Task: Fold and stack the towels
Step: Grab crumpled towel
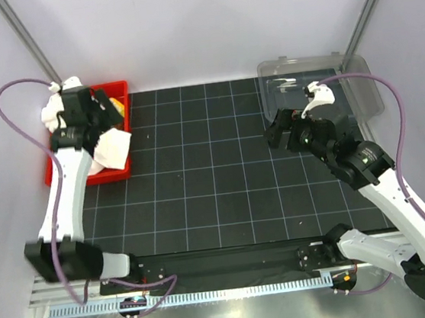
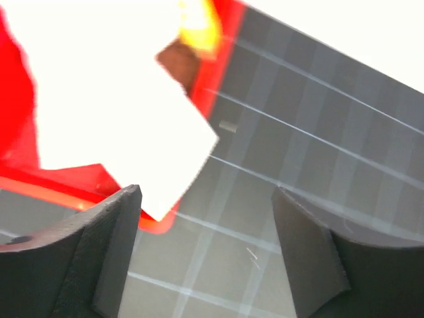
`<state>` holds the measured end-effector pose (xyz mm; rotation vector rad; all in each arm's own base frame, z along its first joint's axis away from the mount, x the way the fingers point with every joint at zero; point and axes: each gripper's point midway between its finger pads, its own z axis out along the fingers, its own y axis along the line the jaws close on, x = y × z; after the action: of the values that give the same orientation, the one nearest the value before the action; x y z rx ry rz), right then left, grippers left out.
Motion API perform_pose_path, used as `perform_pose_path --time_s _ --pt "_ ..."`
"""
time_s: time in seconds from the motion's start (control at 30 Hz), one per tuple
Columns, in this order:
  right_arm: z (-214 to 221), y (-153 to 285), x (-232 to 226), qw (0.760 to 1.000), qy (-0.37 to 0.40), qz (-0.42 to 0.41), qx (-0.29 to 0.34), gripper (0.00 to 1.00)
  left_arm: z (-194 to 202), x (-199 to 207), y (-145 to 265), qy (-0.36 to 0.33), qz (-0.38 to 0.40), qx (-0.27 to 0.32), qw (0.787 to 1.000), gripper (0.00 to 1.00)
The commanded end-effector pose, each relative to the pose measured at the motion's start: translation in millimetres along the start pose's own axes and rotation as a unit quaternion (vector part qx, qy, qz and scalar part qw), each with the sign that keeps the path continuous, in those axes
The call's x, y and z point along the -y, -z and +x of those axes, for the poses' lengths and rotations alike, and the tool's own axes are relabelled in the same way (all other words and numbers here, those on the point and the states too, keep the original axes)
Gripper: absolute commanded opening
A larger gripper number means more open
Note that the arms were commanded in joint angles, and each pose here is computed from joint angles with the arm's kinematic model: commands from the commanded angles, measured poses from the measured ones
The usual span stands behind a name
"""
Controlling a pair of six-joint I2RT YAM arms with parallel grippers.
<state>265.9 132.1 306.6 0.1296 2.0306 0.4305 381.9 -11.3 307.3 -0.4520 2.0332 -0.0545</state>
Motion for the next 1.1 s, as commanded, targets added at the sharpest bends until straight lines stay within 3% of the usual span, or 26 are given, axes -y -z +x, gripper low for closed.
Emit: perform_pose_path --time_s 0.0,0.1,0.17,0.3,0.4,0.73,0.83,0.87,1.0,1.07 --pt "-7.4 1.5 -17.1 0.998 0.017 -0.052 0.021 0.99 2.0 -42.2 -78.1 0.033 -0.056 -0.043 0.997 0.78" --pt "-4.3 -2.8 -14.3 0.998 0.023 -0.048 0.021 1.00 -2.9 -74.5 -117.4 0.048 -0.113 -0.059 0.991 0.70" --pt "-2.9 -7.3 -14.5 0.998 0.025 -0.048 0.021 1.00 16.1 -92.4 -152.3 0.059 -0.130 -0.093 0.985 0.67" --pt "5.5 -17.7 -13.5 0.999 0.028 -0.041 0.005 1.00 27.4 -122.2 -192.1 0.046 -0.184 -0.111 0.976 0.68" --pt "10.8 -22.7 -12.8 0.999 0.027 -0.039 -0.004 1.00 25.5 -128.0 -220.3 0.035 -0.168 -0.101 0.980 0.70" --pt "22.0 -36.7 -5.3 0.999 0.027 -0.015 -0.020 1.00 31.3 -154.2 -254.1 -0.009 -0.187 -0.100 0.977 0.66" --pt "25.8 -41.4 -3.2 0.999 0.024 -0.010 -0.024 1.00 39.9 -156.1 -264.8 -0.020 -0.182 -0.115 0.976 0.51" --pt "26.8 -43.5 -4.3 0.999 0.023 -0.010 -0.026 1.00 45.0 -156.1 -265.6 -0.023 -0.182 -0.126 0.975 0.35" --pt "28.3 -48.1 -3.3 0.999 0.023 -0.002 -0.033 1.00 43.0 -154.1 -266.1 -0.024 -0.178 -0.132 0.975 0.00" --pt "28.6 -49.7 -1.7 0.999 0.023 0.003 -0.034 1.00 33.2 -151.0 -260.0 -0.024 -0.175 -0.122 0.977 0.00"
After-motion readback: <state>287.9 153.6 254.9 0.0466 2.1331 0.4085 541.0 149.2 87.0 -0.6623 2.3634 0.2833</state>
